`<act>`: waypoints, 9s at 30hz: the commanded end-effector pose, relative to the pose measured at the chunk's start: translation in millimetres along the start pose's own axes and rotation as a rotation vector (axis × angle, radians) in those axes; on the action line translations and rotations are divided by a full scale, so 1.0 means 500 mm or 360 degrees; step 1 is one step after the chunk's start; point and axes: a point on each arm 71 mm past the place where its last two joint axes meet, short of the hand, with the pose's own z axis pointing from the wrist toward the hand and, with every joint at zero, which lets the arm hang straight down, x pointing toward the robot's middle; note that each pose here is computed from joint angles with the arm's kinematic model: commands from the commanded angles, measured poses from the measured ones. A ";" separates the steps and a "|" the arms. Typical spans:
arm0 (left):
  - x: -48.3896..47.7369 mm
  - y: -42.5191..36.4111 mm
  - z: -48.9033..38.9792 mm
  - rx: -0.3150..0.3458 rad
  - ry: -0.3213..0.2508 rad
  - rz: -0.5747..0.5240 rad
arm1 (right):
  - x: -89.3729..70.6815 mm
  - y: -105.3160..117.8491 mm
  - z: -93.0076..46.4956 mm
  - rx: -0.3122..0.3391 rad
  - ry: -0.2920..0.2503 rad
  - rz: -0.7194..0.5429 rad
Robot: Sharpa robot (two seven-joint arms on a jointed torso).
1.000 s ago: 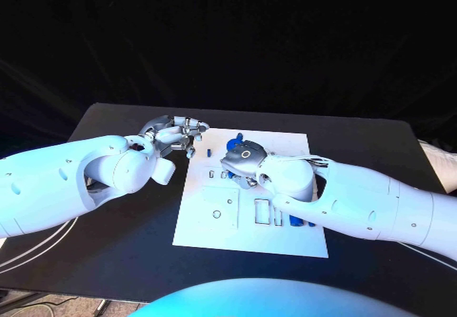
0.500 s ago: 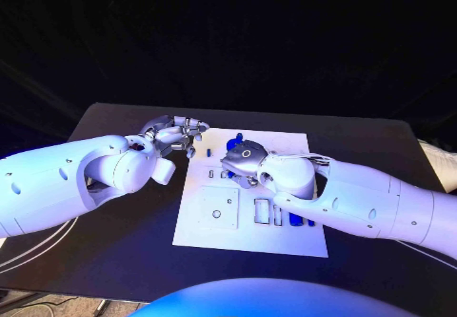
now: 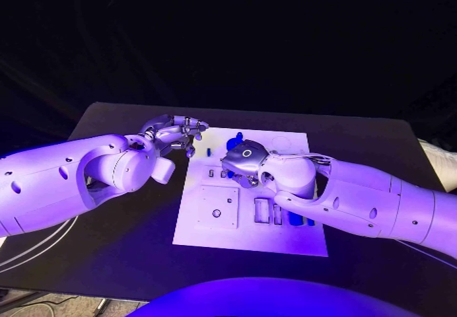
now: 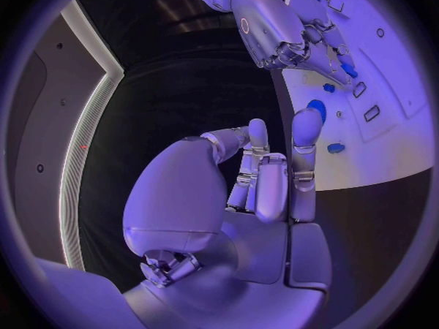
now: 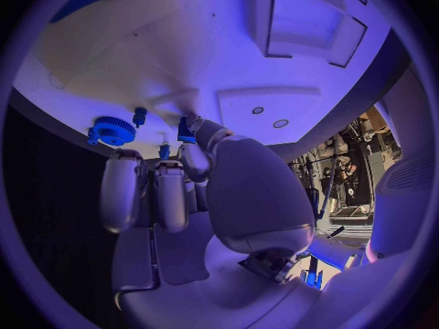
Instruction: Assemble the parts on the task board
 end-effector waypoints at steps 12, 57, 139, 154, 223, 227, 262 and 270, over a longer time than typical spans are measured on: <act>0.003 0.000 0.002 -0.0001 0.0027 0.0006 | 0.011 0.001 -0.004 -0.0015 0.0025 -0.0011; 0.004 0.001 0.009 0.0024 0.0250 0.0403 | -0.112 -0.148 -0.182 -0.0015 -0.0740 0.0708; 0.179 -0.027 0.203 -0.0831 0.0772 0.2127 | -0.070 -0.305 -0.265 0.0534 -0.0812 0.1575; 0.194 -0.023 0.210 -0.0813 0.0784 0.2119 | -0.067 -0.303 -0.261 0.0533 -0.0799 0.1583; 0.215 -0.014 0.222 -0.0780 0.0799 0.2074 | -0.059 -0.298 -0.251 0.0525 -0.0768 0.1600; 0.215 -0.014 0.223 -0.0785 0.0785 0.2075 | -0.059 -0.298 -0.251 0.0524 -0.0766 0.1601; 0.174 -0.013 0.209 -0.0721 0.0689 0.1753 | -0.049 -0.291 -0.241 0.0482 -0.0700 0.1626; 0.133 -0.020 0.182 -0.0692 0.0446 0.1569 | -0.047 -0.295 -0.245 0.0494 -0.0696 0.1625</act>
